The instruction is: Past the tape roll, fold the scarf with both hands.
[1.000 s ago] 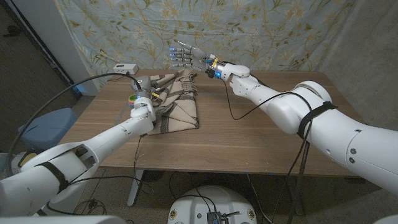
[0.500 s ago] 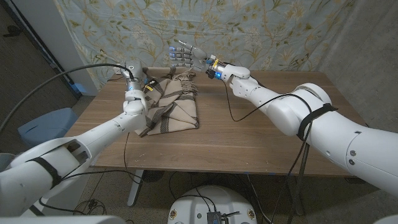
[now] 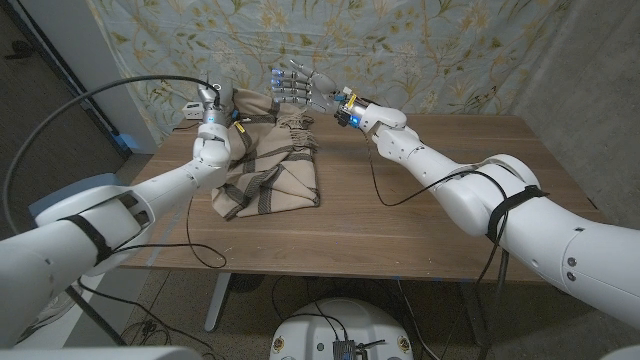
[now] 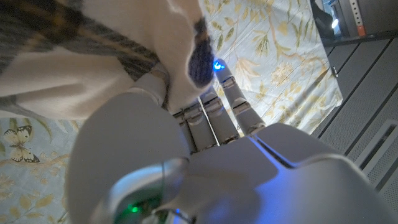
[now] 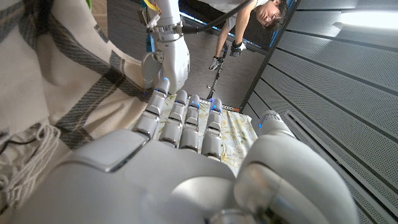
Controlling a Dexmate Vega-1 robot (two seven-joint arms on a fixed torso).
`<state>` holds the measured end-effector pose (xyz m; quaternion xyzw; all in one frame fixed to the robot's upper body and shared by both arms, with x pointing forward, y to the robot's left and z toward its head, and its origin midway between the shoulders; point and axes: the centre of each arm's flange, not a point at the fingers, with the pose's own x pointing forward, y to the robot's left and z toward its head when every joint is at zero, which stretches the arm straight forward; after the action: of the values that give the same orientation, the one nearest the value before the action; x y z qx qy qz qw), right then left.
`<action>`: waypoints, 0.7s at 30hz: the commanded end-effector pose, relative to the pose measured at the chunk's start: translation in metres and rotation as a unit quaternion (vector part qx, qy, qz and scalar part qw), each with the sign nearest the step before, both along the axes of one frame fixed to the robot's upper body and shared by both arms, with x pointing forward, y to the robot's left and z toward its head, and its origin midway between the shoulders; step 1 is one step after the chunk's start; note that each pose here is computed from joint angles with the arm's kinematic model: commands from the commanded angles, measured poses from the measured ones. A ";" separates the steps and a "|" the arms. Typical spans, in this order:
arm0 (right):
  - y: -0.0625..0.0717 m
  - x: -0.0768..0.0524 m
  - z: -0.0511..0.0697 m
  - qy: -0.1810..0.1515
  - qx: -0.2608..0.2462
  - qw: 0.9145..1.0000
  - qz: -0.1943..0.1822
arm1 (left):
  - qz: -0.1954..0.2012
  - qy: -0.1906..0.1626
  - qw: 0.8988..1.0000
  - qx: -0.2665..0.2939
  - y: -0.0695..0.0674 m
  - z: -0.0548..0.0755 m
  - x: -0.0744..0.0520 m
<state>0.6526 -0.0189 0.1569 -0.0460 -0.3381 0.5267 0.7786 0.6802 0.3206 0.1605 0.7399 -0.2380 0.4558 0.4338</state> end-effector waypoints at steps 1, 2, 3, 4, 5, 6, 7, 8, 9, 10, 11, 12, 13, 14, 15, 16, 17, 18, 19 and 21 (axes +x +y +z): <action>-0.012 -0.005 -0.002 -0.008 0.003 1.000 -0.004 | 0.067 0.110 0.990 0.061 0.021 0.027 0.036; -0.013 -0.004 -0.002 -0.008 0.003 1.000 -0.005 | 0.068 0.129 0.987 0.063 0.021 0.028 0.039; -0.013 -0.003 -0.002 -0.007 0.004 1.000 -0.007 | 0.072 0.149 0.984 0.067 0.021 0.029 0.042; -0.014 -0.003 -0.002 -0.008 0.003 1.000 -0.009 | 0.075 0.170 0.980 0.068 0.020 0.029 0.045; -0.015 -0.002 -0.002 -0.006 0.005 1.000 -0.010 | 0.078 0.180 0.978 0.068 0.019 0.029 0.047; -0.017 -0.001 -0.002 -0.006 0.007 1.000 -0.012 | 0.082 0.182 0.978 0.068 0.017 0.029 0.047; -0.018 0.000 -0.002 -0.004 0.009 1.000 -0.014 | 0.089 0.194 0.975 0.065 0.016 0.029 0.049; -0.020 0.001 -0.002 -0.004 0.010 1.000 -0.017 | 0.102 0.218 0.969 0.058 0.014 0.030 0.052; -0.021 0.002 -0.002 -0.003 0.012 1.000 -0.020 | 0.112 0.246 0.961 0.058 0.013 0.031 0.055; -0.023 0.003 -0.003 -0.002 0.014 1.000 -0.023 | 0.117 0.259 0.957 0.056 0.013 0.031 0.056; -0.024 0.003 -0.003 0.000 0.016 1.000 -0.026 | 0.120 0.266 0.955 0.052 0.012 0.030 0.057; -0.025 0.004 -0.003 0.000 0.017 0.999 -0.028 | 0.120 0.266 0.955 0.048 0.012 0.030 0.057; -0.026 0.005 -0.004 0.001 0.017 0.999 -0.029 | 0.123 0.268 0.954 0.047 0.011 0.030 0.057; -0.027 0.005 -0.004 0.003 0.017 0.999 -0.030 | 0.131 0.269 0.953 0.045 0.011 0.029 0.057; -0.027 0.006 -0.004 0.003 0.017 0.999 -0.032 | 0.134 0.262 0.955 0.042 0.010 0.029 0.056; -0.027 0.006 -0.004 0.003 0.018 0.999 -0.032 | 0.136 0.257 0.956 0.043 0.009 0.029 0.056; -0.027 0.006 -0.004 0.004 0.017 0.999 -0.031 | 0.136 0.252 0.957 0.042 0.009 0.029 0.055; -0.027 0.007 -0.004 0.004 0.015 0.999 -0.032 | 0.130 0.244 0.961 0.033 0.008 0.029 0.055; -0.026 0.007 -0.004 0.004 0.014 0.999 -0.032 | 0.121 0.227 0.966 0.026 0.008 0.030 0.053; -0.026 0.007 -0.004 0.002 0.012 0.999 -0.032 | 0.116 0.171 0.978 0.018 0.006 0.029 0.045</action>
<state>0.6555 -0.0395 0.1542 -0.0438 -0.3435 0.5052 0.7905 0.7341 0.3181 0.1856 0.8621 -0.0990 0.3094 0.3890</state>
